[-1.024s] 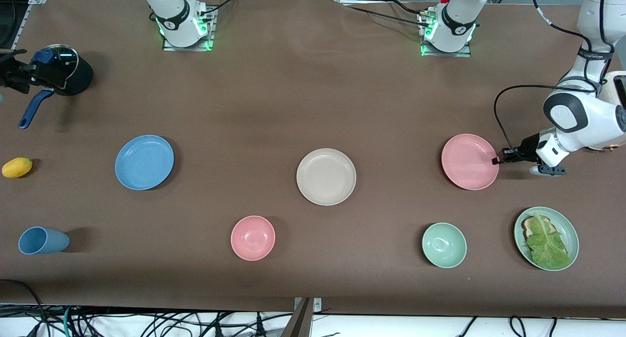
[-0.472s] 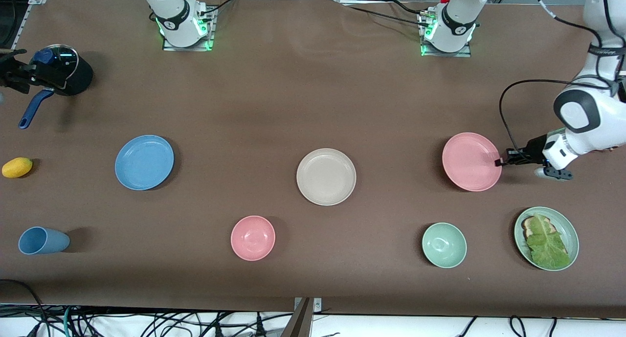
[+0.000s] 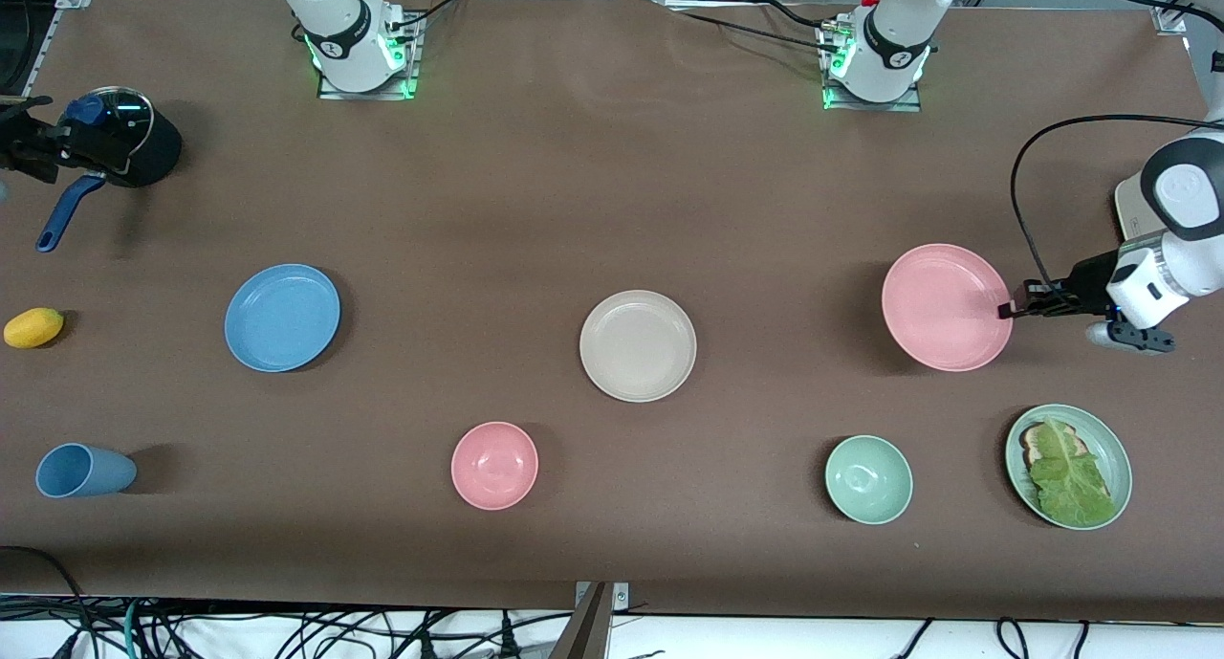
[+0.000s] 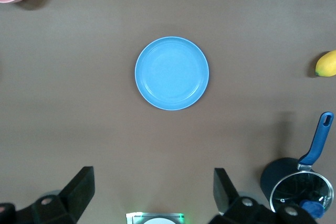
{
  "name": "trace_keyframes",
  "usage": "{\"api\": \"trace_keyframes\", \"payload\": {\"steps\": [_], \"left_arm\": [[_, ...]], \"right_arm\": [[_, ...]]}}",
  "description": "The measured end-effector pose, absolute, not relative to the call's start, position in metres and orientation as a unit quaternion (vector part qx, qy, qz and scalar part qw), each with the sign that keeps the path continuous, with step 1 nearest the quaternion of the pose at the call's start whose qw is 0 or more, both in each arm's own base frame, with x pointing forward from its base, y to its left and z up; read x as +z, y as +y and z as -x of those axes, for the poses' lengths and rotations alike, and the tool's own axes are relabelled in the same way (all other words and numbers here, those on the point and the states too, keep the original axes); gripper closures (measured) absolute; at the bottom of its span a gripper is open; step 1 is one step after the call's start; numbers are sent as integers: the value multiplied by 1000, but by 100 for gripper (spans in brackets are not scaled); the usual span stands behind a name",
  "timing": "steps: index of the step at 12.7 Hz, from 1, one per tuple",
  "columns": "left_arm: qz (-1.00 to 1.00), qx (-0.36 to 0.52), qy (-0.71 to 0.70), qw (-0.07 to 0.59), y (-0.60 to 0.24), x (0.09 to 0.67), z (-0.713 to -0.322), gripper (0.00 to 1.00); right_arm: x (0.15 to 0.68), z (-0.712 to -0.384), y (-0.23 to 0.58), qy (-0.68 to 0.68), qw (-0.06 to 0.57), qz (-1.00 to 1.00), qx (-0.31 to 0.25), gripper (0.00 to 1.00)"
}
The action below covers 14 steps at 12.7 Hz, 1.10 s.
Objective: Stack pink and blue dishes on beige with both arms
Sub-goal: 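Carry the pink plate with the left gripper onto the beige plate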
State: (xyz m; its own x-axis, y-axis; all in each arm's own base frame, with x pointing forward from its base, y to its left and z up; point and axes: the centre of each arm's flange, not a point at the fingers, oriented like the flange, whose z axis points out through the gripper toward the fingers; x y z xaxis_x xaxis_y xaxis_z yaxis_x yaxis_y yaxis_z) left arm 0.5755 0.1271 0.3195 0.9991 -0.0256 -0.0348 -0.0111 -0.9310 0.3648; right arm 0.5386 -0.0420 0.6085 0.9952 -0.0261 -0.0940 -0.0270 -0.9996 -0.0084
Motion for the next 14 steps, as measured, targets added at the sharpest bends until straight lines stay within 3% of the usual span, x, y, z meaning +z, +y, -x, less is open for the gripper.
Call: {"api": "trace_keyframes", "payload": {"steps": [6,14], "left_arm": [[-982,-66,54,171,-19,329,-593,95],[-979,-64,158,109,-216,377,-573,95]], "right_arm": [[609,-539,-42,13,5,999,47,0],[609,-539,-42,13,5,999,47,0]]}}
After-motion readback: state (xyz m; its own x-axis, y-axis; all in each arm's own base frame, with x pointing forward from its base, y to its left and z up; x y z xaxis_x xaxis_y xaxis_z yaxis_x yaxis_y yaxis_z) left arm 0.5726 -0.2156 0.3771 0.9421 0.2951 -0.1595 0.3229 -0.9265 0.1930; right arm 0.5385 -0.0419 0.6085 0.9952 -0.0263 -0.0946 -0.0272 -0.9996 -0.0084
